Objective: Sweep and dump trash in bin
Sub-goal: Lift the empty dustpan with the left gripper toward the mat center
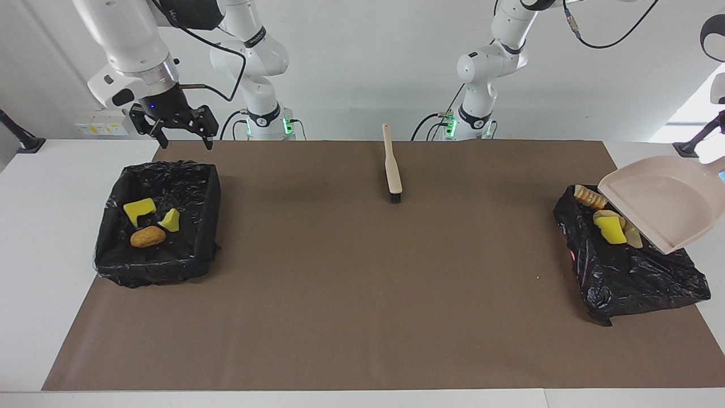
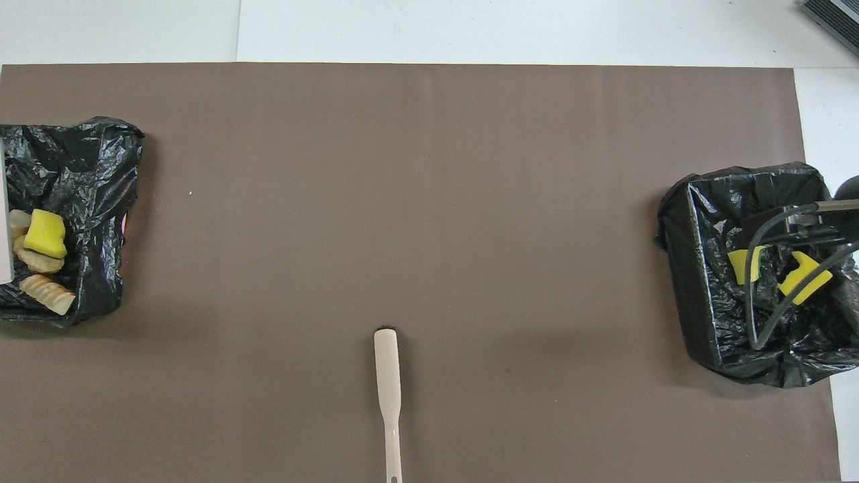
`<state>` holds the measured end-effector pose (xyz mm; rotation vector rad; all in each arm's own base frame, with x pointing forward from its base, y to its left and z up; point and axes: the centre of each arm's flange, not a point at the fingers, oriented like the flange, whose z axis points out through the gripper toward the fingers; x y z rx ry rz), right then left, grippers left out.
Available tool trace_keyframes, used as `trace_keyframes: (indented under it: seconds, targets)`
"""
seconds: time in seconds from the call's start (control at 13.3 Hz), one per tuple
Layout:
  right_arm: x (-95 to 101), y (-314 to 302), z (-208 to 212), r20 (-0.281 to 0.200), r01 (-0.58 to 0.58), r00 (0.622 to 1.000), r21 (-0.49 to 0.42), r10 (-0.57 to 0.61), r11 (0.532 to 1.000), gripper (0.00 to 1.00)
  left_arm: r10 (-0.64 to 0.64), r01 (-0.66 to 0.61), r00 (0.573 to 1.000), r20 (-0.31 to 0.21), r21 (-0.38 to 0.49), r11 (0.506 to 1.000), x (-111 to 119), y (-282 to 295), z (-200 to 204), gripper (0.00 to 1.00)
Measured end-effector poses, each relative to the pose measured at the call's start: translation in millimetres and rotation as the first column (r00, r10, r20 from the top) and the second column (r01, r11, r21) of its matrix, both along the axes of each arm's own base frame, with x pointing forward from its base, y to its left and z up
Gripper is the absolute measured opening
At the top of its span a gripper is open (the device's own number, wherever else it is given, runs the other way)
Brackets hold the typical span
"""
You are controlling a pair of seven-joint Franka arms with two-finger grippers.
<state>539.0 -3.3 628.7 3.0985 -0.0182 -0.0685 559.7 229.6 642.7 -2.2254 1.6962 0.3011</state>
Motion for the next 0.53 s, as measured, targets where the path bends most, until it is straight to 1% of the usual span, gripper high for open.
trace_keyframes:
  seconds: [0.08, 0.15, 0.23, 0.38, 0.53]
  targets:
    - [0.0, 0, 0, 0.0, 0.0, 1.0, 0.0, 0.0, 1.0, 1.0, 0.078, -0.078, 0.997, 0.011, -0.052, 0.996, -7, -14, 6, 0.32]
    - [0.0, 0, 0, 0.0, 0.0, 1.0, 0.0, 0.0, 1.0, 1.0, 0.162, -0.16, 0.987, 0.01, -0.098, 0.982, -12, -33, 9, 0.32]
    - [0.0, 0, 0, 0.0, 0.0, 1.0, 0.0, 0.0, 1.0, 1.0, 0.251, -0.248, 0.968, 0.003, -0.132, 0.96, -15, -60, 9, 0.32]
    - [0.0, 0, 0, 0.0, 0.0, 1.0, 0.0, 0.0, 1.0, 1.0, 0.411, -0.406, 0.911, -0.012, -0.184, 0.895, -13, -134, -1, 0.32]
    - [0.0, 0, 0, 0.0, 0.0, 1.0, 0.0, 0.0, 1.0, 1.0, 0.548, -0.54, 0.836, -0.028, -0.224, 0.811, -18, -221, -16, 0.32]
